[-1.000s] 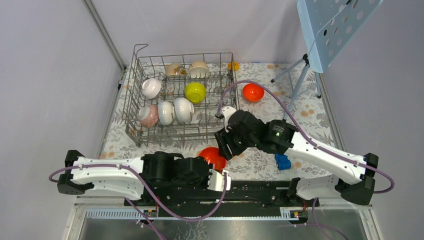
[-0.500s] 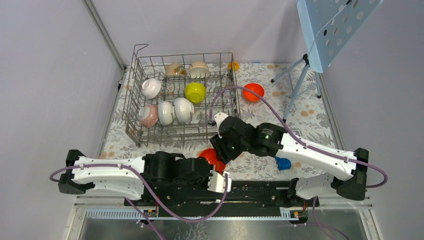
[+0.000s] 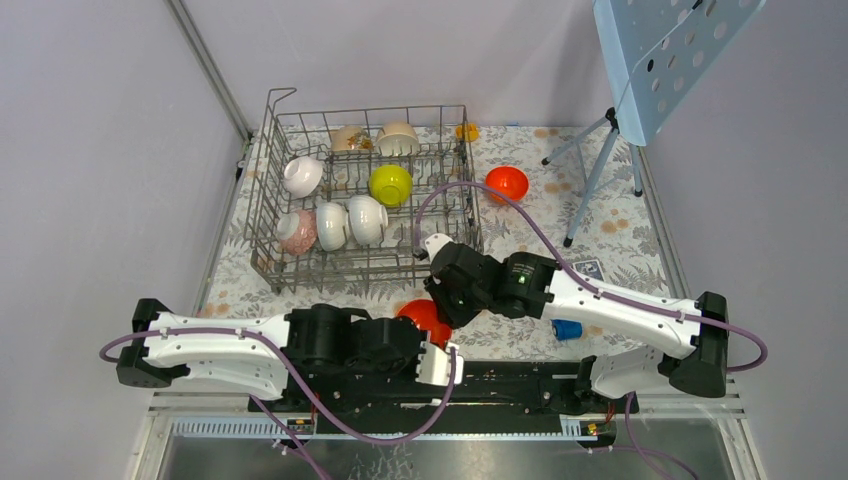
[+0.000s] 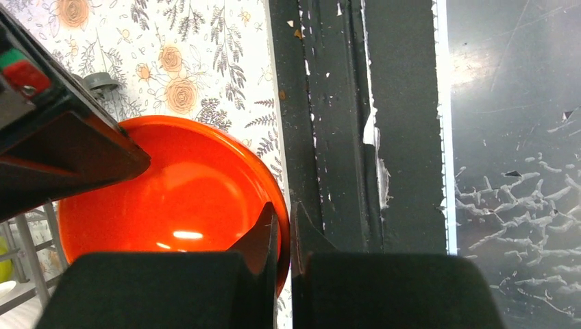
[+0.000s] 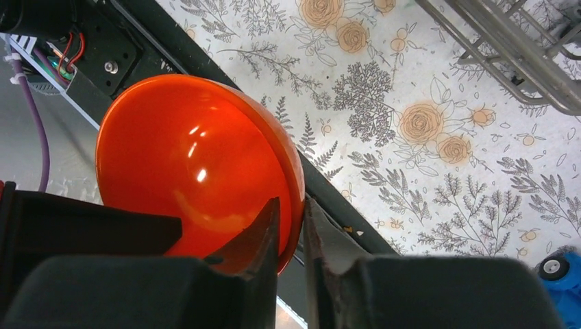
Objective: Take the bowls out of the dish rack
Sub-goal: Place the bowl with the bowl.
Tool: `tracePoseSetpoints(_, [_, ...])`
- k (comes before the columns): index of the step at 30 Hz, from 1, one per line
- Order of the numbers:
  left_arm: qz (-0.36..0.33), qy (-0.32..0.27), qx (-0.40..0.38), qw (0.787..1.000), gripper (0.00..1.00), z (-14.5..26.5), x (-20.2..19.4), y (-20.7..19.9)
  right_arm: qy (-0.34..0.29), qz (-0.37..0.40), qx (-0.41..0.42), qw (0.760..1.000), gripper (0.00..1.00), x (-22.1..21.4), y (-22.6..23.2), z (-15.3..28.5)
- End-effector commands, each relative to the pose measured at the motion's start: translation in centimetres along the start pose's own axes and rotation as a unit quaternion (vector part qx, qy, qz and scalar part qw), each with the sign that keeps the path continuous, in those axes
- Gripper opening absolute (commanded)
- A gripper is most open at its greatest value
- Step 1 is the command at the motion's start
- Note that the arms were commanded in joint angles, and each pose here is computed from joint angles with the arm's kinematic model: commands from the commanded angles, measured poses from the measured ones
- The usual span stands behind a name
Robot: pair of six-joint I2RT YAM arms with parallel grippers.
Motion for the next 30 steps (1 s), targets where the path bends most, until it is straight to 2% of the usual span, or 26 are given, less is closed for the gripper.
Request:
tracePoseSetpoints(1, [0.011,-0.035,0.047,0.998,0.00,0.5,1.4,1.2,-0.010,0.000,0.005,1.000,0.12,-0.1,0.3,0.0])
tracePoseSetpoints(3, [0.023,-0.027,0.061,0.998,0.02,0.5,1.2,1.3,-0.017,-0.005,-0.002,1.000,0.00,-0.2,0.0,0.2])
tracePoseSetpoints(4, [0.029,-0.026,0.068,0.997,0.08,0.5,1.1,1.4,-0.025,-0.008,-0.002,1.000,0.00,-0.1,-0.1,0.5])
tracePoseSetpoints(7, [0.050,-0.026,0.100,0.993,0.43,1.0,1.0,1.8,-0.044,-0.019,-0.007,0.999,0.00,-0.2,-0.4,0.8])
tracePoseSetpoints(9, [0.071,-0.031,0.135,0.988,0.58,1.7,1.0,2.4,-0.057,-0.028,-0.016,0.998,0.00,-0.4,-0.9,0.9])
tracePoseSetpoints(10, [0.086,-0.037,0.159,0.983,0.89,2.2,1.1,2.8,-0.065,-0.034,-0.021,0.997,0.00,-0.6,-1.3,0.9])
tracePoseSetpoints(11, [0.098,-0.046,0.177,0.978,0.98,2.7,1.2,3.1,-0.075,-0.041,-0.026,0.996,0.00,-0.7,-1.5,0.9])
tracePoseSetpoints(18, [0.222,-0.152,0.265,0.926,0.99,6.4,2.4,4.5,-0.148,-0.104,-0.031,0.983,0.00,-1.4,-3.2,1.3])
tracePoseSetpoints(22, [0.336,-0.223,0.262,0.877,0.99,6.0,2.3,3.7,-0.179,-0.145,-0.017,0.973,0.00,-1.6,-3.4,1.3])
tracePoseSetpoints(25, [0.440,-0.267,0.270,0.814,0.99,4.9,2.6,3.8,-0.196,-0.174,-0.021,0.965,0.00,-1.7,-3.7,1.1])
tracePoseSetpoints(30, [0.620,-0.240,0.326,0.671,0.99,2.9,1.7,4.3,-0.202,-0.214,-0.051,0.955,0.00,-1.3,-3.8,0.8])
Point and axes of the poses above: each gripper's point midway between its finger pads, its own z axis back along the fingers, its own y axis along the line the jaws close on, x = y × z, the point moved 8 cm from there along z, back along the fingers, and after that the axes turned 13 degrees about -z, right-handed, at the moved point
